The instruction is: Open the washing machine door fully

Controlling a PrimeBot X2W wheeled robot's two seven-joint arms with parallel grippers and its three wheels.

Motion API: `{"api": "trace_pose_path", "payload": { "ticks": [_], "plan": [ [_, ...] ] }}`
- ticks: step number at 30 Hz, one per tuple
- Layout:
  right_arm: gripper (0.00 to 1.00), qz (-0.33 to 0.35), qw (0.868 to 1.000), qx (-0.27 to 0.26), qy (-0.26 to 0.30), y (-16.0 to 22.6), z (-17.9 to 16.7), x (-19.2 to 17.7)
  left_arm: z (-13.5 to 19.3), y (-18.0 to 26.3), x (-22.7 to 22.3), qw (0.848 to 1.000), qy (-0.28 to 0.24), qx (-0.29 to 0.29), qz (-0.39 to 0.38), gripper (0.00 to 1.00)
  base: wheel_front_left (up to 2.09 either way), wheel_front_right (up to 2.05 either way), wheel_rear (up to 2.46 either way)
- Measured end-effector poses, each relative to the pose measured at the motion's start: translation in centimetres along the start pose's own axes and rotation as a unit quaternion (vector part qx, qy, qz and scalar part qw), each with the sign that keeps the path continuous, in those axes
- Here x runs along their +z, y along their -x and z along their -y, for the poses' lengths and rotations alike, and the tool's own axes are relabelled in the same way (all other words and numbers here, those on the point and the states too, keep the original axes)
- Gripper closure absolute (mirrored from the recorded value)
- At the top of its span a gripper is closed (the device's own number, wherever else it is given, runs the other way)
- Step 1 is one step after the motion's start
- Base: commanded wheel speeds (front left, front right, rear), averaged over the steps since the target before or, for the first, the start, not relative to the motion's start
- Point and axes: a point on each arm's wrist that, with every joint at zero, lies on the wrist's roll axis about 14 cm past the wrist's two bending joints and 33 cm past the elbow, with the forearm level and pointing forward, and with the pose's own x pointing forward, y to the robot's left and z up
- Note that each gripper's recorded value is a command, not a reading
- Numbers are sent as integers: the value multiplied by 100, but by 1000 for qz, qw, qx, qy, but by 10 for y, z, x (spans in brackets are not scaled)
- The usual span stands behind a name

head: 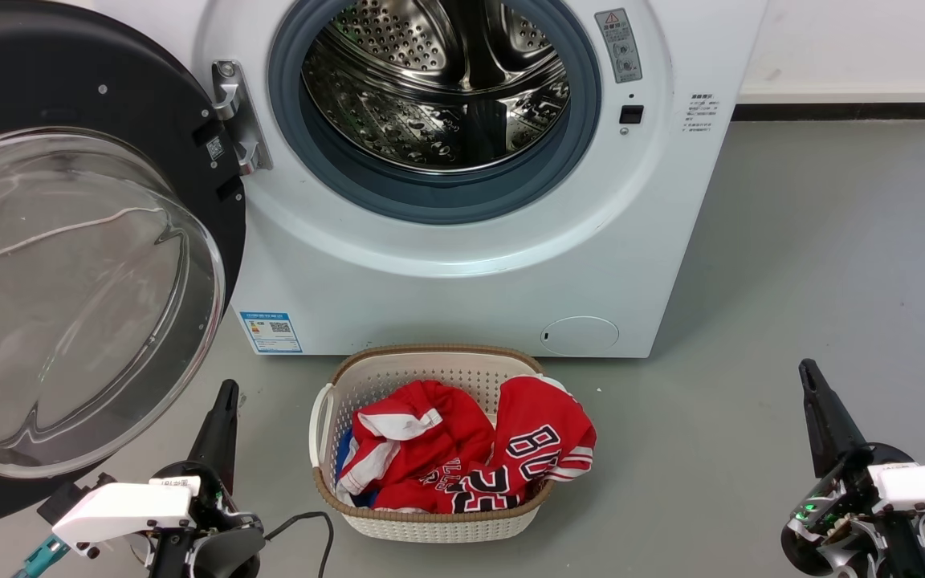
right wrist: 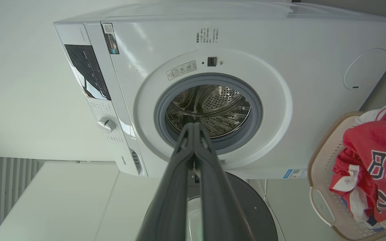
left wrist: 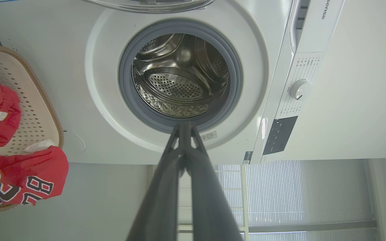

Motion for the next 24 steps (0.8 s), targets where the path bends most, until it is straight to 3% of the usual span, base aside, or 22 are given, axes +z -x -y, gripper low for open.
{"api": "trace_pose_path", "payload": {
  "ticks": [24],
  "plan": [
    [100, 0, 1000, 0, 0, 0, 0, 0, 0, 0, 0, 1000, 0, 0, 0, 100, 0, 0, 0]
  ]
}}
